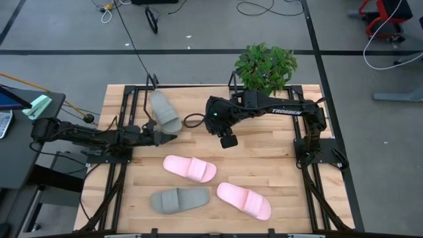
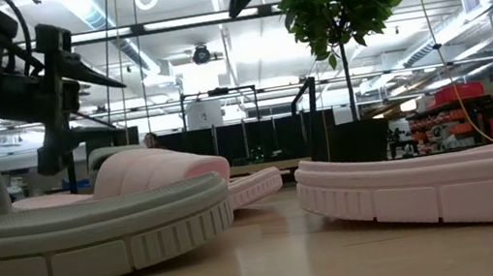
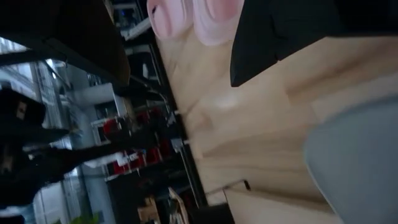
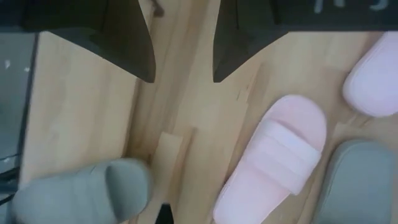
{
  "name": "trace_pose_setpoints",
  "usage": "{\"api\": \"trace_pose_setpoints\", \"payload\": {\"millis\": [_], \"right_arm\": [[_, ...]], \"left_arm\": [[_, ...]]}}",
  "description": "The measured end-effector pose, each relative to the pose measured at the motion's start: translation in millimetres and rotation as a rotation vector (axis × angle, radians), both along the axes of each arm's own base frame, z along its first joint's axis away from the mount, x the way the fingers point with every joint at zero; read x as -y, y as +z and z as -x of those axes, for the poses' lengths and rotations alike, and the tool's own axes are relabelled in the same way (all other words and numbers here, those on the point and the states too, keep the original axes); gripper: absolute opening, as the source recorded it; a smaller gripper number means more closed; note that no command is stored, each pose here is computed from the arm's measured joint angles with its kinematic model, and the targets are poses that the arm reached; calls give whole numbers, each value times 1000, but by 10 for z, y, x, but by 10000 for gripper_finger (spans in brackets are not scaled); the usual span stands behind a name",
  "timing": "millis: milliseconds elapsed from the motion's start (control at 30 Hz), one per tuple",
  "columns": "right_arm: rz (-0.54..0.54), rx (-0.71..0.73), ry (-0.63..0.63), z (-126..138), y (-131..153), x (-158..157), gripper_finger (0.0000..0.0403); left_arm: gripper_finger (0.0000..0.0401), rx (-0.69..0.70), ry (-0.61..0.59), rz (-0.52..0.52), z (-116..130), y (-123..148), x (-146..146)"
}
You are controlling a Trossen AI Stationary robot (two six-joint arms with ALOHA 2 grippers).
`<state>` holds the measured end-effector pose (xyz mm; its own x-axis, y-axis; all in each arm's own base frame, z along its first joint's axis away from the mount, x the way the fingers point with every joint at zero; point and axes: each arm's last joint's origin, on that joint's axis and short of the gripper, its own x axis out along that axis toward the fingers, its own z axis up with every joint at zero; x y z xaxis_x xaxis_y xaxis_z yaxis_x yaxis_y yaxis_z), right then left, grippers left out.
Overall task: Pick and place slides into the shelf
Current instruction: Put the gray slide on the shelf
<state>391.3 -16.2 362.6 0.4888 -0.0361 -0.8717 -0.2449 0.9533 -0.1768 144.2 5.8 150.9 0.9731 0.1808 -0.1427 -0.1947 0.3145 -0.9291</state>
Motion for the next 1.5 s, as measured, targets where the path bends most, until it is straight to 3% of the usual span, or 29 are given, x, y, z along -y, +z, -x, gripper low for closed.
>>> {"api": "trace_pose_setpoints", "payload": {"millis": [367,733,900,1033,1233,1500], "right_arm": [[-126,-65,41,57,-27,-410,165],[-208,-81,-9,109,-47,-865,165],[-248,-153,-78,151,-292,-1156,165],[-266,-192,-145,179,-670,-1428,165],[-322,-140,-319,206,-1085,-1684,165],[-607,80,-547,59,-1332,-1806,165]], "left_arm": [[283,134,-109,-100,21,161,356],[283,-51,-359,-297,-76,564,772],[283,-84,-443,-360,-68,645,910],[283,-103,-482,-358,-54,601,979],[283,-133,-492,-348,-48,558,999],[283,-159,-496,-359,-40,533,994]]}}
